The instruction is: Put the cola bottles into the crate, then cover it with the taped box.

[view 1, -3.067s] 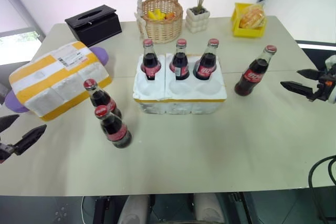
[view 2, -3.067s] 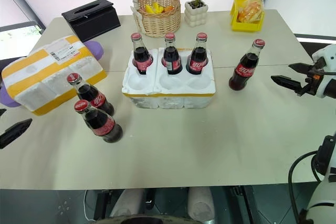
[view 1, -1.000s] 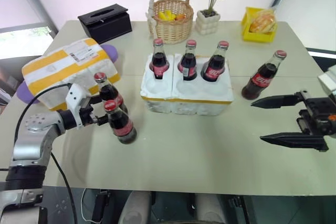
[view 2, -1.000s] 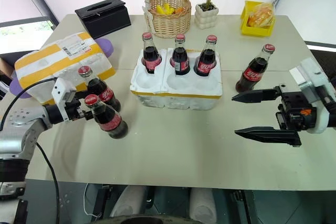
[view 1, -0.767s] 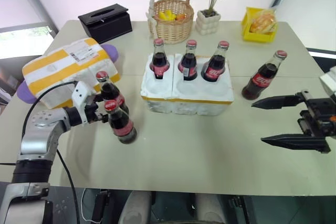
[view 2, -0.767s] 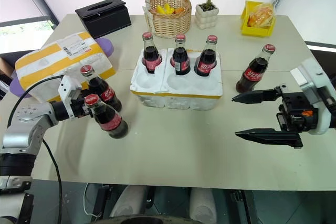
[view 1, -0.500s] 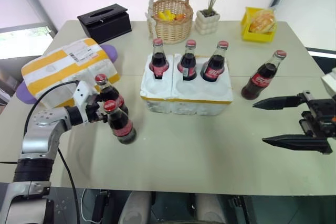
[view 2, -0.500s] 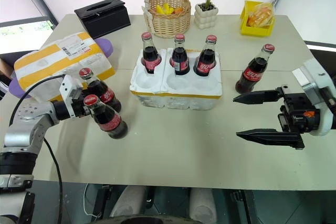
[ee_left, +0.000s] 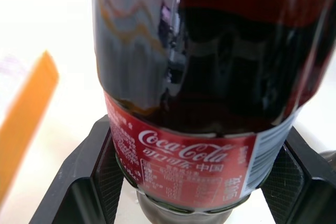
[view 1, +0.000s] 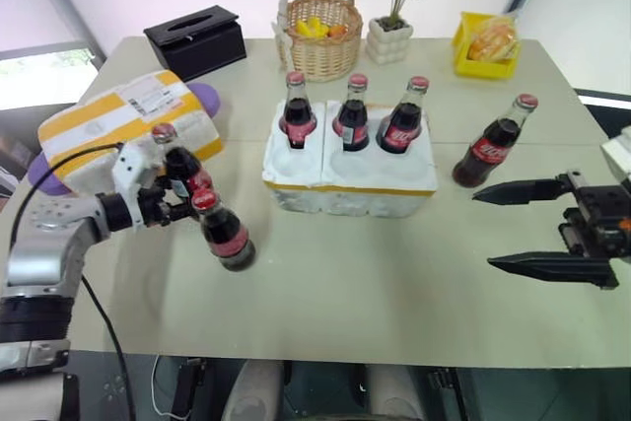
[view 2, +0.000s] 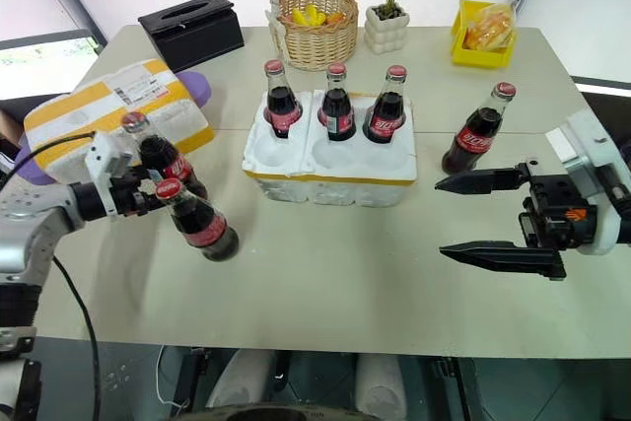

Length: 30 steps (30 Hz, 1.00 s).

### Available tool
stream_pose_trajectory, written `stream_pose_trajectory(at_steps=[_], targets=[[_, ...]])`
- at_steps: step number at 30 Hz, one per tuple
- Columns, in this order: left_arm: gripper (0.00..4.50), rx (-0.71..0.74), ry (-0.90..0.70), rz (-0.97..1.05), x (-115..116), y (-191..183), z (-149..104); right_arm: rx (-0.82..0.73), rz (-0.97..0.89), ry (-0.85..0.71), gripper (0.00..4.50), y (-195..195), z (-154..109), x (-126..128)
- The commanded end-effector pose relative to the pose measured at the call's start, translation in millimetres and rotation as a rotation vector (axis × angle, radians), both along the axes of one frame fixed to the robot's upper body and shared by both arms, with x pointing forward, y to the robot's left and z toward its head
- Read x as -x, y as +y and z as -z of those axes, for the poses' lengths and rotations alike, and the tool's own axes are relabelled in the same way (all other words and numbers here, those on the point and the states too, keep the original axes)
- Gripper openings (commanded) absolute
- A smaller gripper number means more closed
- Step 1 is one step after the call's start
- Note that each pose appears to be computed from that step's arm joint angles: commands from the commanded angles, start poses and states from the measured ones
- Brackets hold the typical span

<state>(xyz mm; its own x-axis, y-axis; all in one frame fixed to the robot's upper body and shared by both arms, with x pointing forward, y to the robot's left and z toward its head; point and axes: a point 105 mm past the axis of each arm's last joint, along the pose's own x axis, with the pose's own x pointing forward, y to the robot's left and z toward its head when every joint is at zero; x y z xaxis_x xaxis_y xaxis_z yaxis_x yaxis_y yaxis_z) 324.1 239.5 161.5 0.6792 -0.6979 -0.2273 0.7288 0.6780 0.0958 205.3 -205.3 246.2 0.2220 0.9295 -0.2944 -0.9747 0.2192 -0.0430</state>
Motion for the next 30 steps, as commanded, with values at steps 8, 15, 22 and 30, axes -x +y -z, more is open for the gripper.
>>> stream_pose_trajectory(at_steps=[8, 15, 22, 30], targets=[[2.84, 0.094, -0.178, 0.234, -5.7, -45.8, -114.5, -0.022, -0.023, -0.032, 4.5, 8.6, 7.0, 2.8], [2.84, 0.104, -0.155, 0.374, -26.8, -79.2, -132.8, -0.034, -0.001, -0.035, 4.5, 10.2, 13.0, 10.6], [2.84, 0.062, -0.128, 0.474, -39.5, -91.8, -128.3, -0.036, 0.047, -0.045, 4.5, 8.5, 15.1, 21.3], [2.84, 0.069, -0.137, 0.545, -52.2, -110.4, -129.1, -0.045, 0.115, -0.049, 4.5, 4.2, 16.8, 10.0]])
